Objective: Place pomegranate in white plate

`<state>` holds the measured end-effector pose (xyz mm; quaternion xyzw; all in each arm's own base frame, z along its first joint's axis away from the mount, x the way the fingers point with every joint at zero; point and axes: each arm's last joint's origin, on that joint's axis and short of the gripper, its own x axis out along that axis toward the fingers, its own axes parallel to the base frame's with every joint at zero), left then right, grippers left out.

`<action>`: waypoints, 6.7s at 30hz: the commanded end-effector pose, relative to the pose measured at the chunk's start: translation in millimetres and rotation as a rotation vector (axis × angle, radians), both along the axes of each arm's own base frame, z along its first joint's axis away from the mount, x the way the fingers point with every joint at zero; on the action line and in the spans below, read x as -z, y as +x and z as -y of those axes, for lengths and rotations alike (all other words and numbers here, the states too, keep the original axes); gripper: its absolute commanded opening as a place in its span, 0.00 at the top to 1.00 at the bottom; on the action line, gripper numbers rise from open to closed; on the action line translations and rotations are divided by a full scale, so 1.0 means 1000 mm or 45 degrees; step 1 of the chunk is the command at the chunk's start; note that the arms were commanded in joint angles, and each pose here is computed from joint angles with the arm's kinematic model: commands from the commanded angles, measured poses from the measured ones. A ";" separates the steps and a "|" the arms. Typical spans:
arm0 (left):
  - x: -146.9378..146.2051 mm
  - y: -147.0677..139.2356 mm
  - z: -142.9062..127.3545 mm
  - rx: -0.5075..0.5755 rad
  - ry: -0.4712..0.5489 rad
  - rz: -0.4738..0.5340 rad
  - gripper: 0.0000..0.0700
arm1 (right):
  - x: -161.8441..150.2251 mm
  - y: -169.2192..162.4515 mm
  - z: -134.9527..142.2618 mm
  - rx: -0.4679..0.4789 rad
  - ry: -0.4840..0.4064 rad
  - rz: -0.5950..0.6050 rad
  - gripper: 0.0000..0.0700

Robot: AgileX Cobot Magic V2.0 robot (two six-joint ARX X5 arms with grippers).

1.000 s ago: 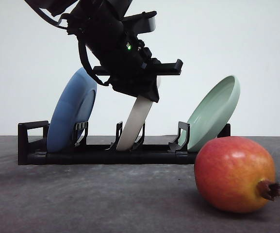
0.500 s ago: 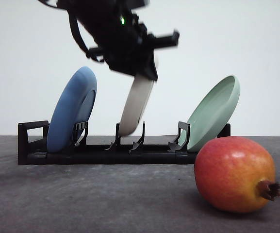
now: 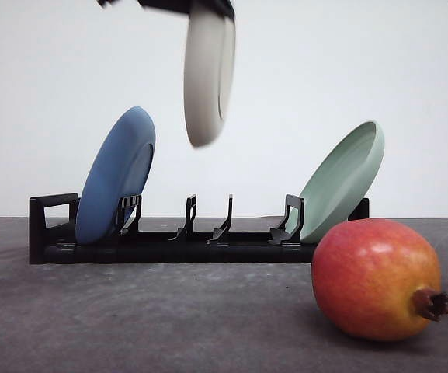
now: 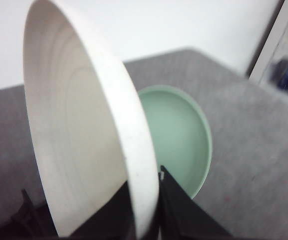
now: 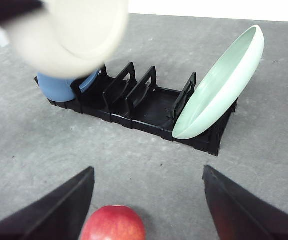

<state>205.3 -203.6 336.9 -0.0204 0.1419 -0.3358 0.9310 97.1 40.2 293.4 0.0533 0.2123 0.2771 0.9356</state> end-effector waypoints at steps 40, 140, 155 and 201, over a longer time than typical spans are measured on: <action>0.105 -0.112 -0.014 0.482 1.138 0.029 0.99 | -0.006 0.000 0.000 0.000 0.008 0.023 0.37; 0.068 -0.086 -0.176 -0.496 0.106 -0.269 0.44 | 0.073 0.063 -0.115 0.114 -0.390 -0.915 0.02; 0.068 -0.086 -0.176 -0.505 0.133 -0.256 0.44 | 0.099 0.076 -0.130 0.101 -0.445 -0.979 0.15; 0.068 -0.086 -0.177 -0.533 0.146 -0.249 0.44 | 0.093 0.114 -0.272 -0.567 -0.682 -0.791 0.34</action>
